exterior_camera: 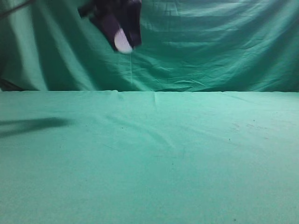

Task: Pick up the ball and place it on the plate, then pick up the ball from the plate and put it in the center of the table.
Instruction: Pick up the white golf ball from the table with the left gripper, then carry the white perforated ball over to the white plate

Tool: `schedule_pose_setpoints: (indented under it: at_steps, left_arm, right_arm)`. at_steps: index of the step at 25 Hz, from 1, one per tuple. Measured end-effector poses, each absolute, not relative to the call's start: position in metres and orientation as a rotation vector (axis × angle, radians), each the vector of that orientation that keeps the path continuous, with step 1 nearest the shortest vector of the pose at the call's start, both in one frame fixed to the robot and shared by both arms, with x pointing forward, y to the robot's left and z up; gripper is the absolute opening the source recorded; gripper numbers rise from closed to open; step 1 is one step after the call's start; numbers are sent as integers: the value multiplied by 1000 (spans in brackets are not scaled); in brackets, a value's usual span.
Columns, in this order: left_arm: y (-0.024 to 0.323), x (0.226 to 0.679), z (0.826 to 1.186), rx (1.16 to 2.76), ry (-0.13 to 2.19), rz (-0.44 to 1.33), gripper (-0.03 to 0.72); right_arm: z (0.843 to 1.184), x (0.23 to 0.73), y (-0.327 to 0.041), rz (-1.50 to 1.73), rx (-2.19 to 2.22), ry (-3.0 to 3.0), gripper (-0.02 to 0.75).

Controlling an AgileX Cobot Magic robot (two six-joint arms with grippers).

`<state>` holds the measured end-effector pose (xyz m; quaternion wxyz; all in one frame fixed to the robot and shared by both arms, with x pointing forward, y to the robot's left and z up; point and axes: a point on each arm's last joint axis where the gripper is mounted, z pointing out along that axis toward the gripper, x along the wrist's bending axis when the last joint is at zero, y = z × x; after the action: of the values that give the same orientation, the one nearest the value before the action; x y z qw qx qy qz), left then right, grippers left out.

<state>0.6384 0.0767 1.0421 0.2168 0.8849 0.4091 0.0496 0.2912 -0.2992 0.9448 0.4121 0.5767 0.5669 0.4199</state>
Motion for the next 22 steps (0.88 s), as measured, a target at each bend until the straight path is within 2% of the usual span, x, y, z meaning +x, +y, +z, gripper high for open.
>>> schedule_pose_setpoints:
  at_steps: [6,10,13,18,22]
  left_arm:
    - [107,605,1126,2371,1122,279,307]
    - [132,579,1154,2369,1178,429,307]
    - [153,559,1146,2398,1259,520,307]
    - [188,521,1108,2451,1398,679,307]
    - [211,493,1092,2406,1480,769,307]
  right_arm:
    - [945,291,-299,1056,1451,1426,67]
    - [945,291,-299,1056,1451,1426,67]
    - [945,291,-299,1056,1451,1426,67]
    - [945,291,-299,1056,1451,1426,67]
    - [945,291,-299,1056,1451,1426,67]
